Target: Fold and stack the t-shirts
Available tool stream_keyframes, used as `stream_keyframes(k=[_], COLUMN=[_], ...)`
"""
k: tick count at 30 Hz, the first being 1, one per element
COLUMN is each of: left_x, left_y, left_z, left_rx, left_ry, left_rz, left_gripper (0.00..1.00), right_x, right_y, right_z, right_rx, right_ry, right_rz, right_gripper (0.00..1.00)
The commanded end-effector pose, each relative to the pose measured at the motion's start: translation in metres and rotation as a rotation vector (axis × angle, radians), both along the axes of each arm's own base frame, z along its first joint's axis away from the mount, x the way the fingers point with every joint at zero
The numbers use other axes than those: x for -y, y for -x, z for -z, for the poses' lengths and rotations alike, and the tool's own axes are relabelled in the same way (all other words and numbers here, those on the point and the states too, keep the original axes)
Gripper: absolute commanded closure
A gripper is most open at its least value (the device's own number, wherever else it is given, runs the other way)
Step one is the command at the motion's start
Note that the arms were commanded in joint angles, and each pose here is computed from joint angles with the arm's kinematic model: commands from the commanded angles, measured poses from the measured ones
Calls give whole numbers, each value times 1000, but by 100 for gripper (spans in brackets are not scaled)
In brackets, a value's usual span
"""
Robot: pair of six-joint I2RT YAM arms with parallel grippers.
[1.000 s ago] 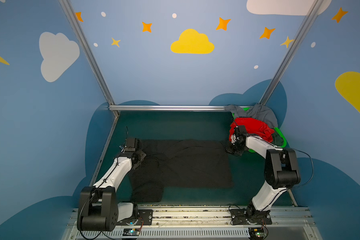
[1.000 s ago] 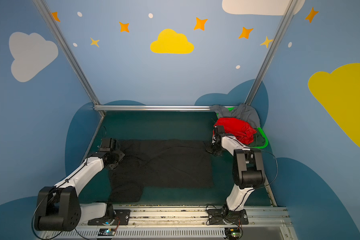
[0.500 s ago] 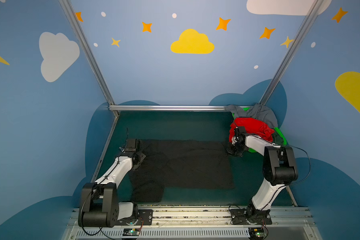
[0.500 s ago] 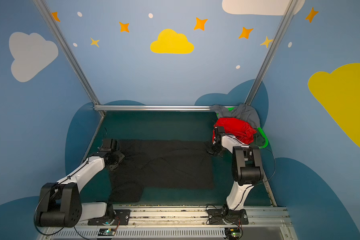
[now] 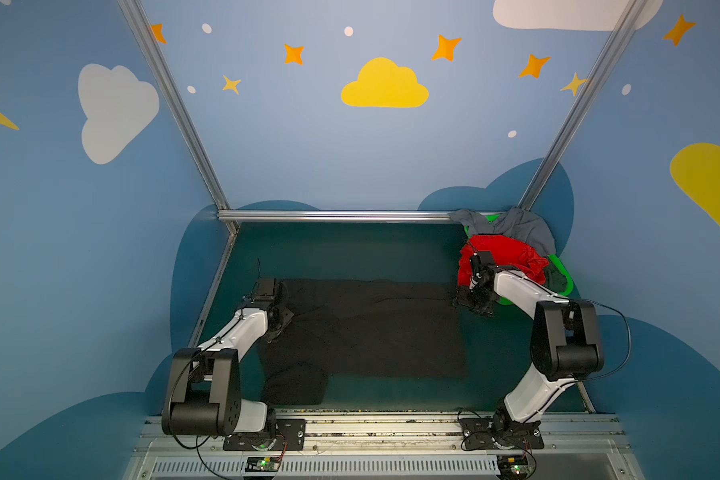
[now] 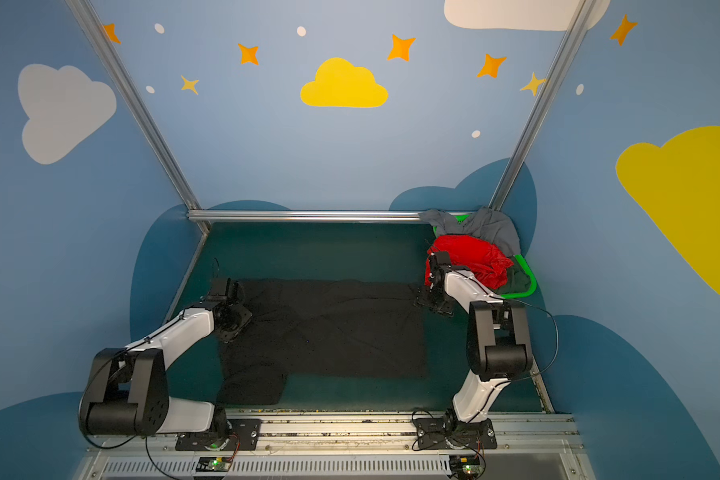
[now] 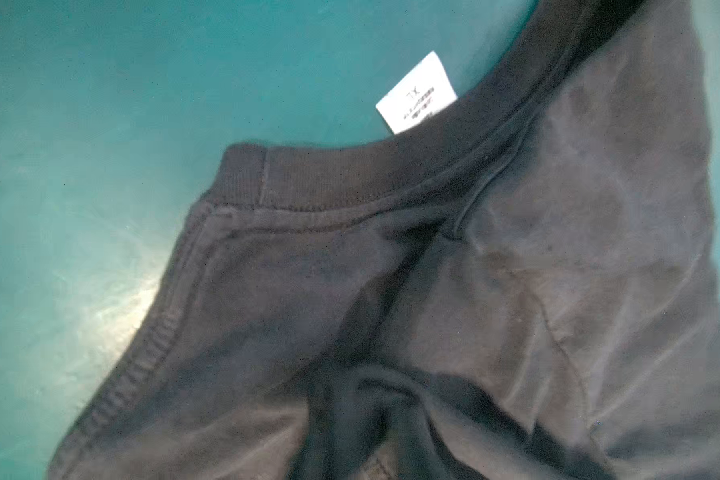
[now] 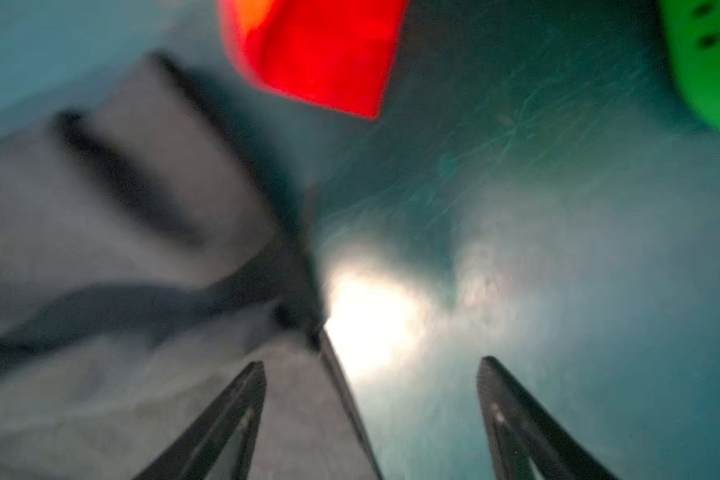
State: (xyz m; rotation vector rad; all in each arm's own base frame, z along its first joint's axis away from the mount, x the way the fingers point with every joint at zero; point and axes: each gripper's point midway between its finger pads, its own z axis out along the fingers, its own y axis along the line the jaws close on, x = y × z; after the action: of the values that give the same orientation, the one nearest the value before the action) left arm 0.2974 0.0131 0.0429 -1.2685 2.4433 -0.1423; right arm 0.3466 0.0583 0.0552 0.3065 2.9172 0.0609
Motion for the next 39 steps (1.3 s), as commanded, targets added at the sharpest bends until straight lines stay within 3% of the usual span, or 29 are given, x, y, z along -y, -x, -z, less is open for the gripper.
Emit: stream_keyframes(k=[1, 8, 17, 21, 27, 32, 39], left_x=[-3, -10, -2, 5, 11, 15, 22], left_y=[-10, -15, -39, -53, -69, -76, -89], left_z=[-26, -46, -26, -12, 5, 21, 42], left_rx=[66, 92, 36, 3, -28, -46, -77], left_ry=[-17, -70, -44, -8, 28, 54, 96], left_rz=[14, 36, 95, 121, 131, 132, 133], left_gripper=[39, 24, 24, 25, 28, 29, 29], right_x=[-9, -31, -61, -66, -63, -60, -70], right_y=[-3, -21, -44, -38, -18, -4, -26], right_z=[-26, -42, -14, 6, 27, 41, 48], right_rx=[19, 74, 9, -55, -137, -182, -193], right_ry=[66, 36, 11, 37, 57, 59, 35], right_rz=[-55, -105, -165, -174, -143, -122, -103], right_gripper=[19, 19, 29, 43, 53, 56, 56])
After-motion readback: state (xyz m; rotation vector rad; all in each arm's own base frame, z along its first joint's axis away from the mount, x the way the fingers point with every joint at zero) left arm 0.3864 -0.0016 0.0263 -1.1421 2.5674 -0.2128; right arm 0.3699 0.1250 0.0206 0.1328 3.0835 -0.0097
